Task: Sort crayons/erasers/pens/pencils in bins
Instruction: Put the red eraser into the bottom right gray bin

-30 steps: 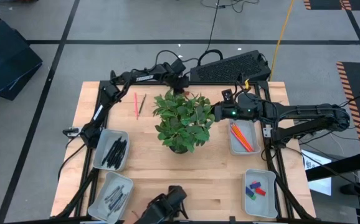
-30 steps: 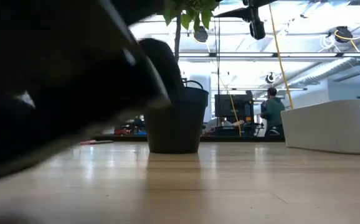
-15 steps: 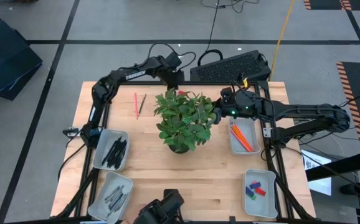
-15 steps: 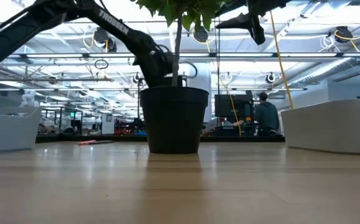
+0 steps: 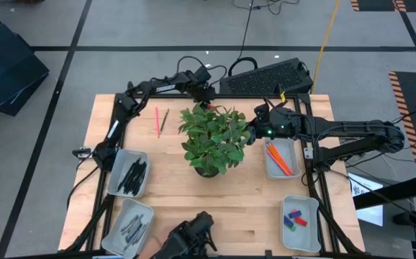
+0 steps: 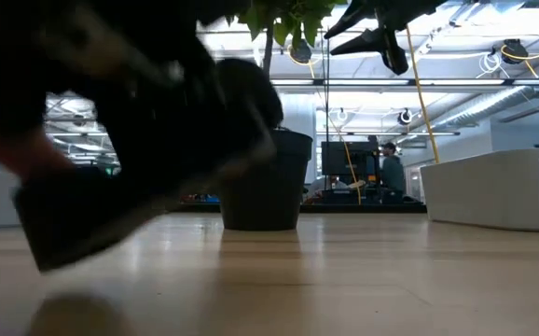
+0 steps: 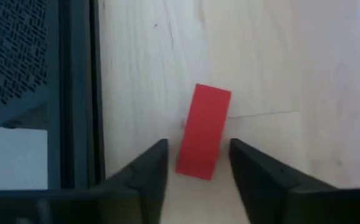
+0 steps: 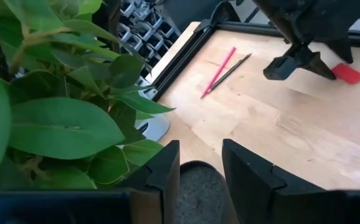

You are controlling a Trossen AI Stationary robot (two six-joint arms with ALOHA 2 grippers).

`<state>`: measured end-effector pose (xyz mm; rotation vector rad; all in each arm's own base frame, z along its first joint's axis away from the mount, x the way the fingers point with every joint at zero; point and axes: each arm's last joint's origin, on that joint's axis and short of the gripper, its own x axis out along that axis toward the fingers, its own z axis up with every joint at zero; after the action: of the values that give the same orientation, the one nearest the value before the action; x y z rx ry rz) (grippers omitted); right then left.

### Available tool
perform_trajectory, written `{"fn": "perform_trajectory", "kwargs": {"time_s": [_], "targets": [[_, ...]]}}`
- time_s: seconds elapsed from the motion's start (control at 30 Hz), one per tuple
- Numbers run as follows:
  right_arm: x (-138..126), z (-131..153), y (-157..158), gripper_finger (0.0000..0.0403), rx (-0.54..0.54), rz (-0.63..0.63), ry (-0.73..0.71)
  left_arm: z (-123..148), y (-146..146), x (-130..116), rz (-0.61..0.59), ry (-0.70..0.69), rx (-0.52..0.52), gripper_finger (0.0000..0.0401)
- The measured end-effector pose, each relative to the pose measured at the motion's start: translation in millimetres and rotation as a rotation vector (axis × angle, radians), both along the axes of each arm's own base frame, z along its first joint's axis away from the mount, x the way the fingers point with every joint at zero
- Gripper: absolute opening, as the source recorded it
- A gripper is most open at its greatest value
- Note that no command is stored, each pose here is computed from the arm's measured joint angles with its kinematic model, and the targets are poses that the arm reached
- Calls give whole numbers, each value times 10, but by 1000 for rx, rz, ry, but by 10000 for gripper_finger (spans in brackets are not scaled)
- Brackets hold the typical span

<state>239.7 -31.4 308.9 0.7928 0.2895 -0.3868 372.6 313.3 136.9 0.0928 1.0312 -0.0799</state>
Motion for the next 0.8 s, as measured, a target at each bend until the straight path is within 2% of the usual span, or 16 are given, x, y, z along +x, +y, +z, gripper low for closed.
{"fn": "perform_trajectory", "kwargs": {"time_s": [0.13,0.27,0.37,0.63,0.7,0.8], "targets": [[0,0,0,112,26,-11,-6,-26,3,14,-73,16,69,233],[0,0,-1,112,29,-16,-7,-28,-34,27,-103,39,86,240],[0,0,-2,112,30,-16,-8,-33,-113,63,-140,63,89,202],[-65,68,6,112,7,-8,-34,-30,-249,115,-168,139,116,41],[-104,106,10,112,-2,-5,-50,-39,-258,103,-151,149,92,17],[-173,174,18,112,-29,2,-77,-46,-282,91,-130,187,84,7]]}}
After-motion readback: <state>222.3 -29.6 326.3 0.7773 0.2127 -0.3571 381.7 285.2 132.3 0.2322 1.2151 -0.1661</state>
